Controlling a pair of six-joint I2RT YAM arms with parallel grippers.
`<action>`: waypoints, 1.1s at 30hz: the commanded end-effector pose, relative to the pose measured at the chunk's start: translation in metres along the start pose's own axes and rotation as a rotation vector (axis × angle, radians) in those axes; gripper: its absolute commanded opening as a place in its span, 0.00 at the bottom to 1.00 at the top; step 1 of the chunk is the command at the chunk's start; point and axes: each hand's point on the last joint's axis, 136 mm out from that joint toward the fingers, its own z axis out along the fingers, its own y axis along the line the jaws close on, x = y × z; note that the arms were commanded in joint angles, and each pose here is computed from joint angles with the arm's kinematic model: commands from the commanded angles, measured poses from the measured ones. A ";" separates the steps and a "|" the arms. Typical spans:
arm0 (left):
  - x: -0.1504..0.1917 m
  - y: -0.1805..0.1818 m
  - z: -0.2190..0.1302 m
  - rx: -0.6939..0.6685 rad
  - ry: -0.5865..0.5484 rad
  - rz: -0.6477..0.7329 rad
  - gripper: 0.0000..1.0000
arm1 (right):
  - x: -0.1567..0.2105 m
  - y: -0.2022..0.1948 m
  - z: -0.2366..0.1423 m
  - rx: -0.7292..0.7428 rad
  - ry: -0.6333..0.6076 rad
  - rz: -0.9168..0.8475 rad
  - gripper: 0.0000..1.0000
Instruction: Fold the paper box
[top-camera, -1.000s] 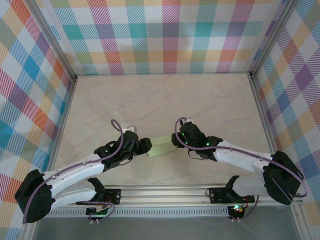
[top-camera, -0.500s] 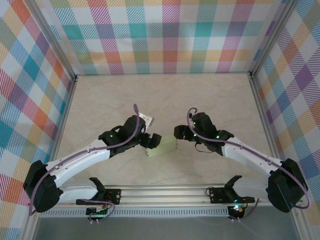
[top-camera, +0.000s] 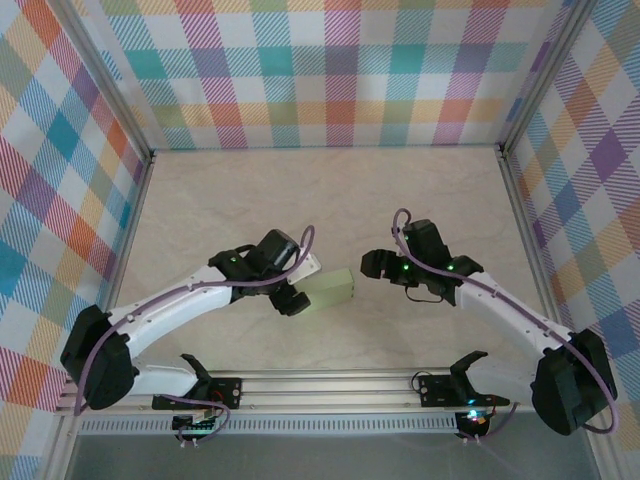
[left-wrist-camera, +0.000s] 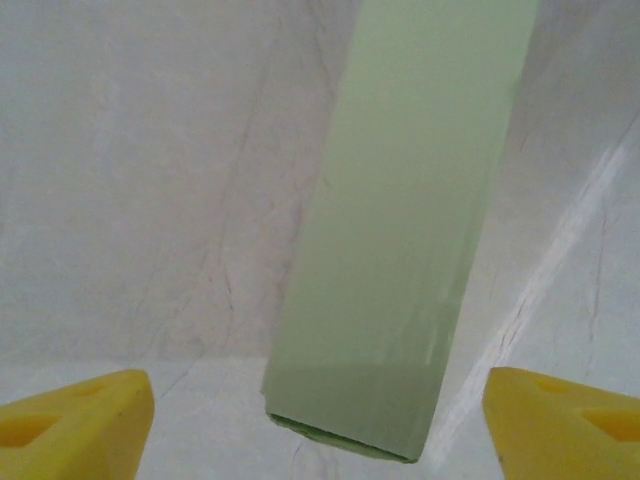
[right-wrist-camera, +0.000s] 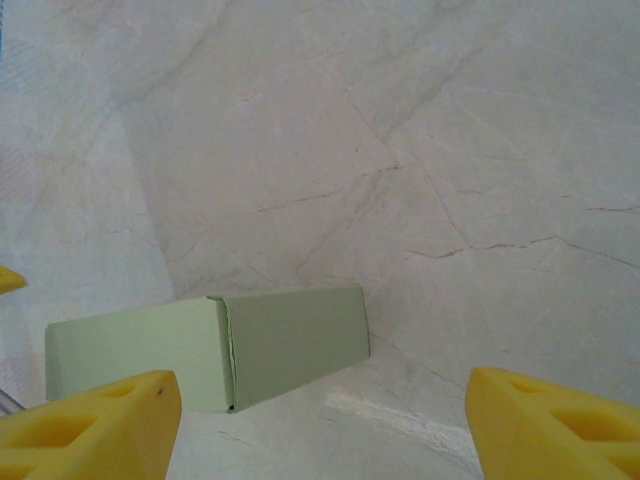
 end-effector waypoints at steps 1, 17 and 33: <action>0.017 0.001 0.011 0.014 0.099 0.062 0.74 | -0.007 0.014 -0.001 -0.042 0.019 -0.025 0.74; 0.006 -0.008 0.018 0.131 0.079 0.034 0.36 | -0.002 0.003 -0.002 -0.007 0.010 -0.011 0.73; -0.011 -0.004 0.014 0.110 -0.003 -0.024 0.42 | 0.003 0.000 0.000 -0.015 0.015 -0.007 0.73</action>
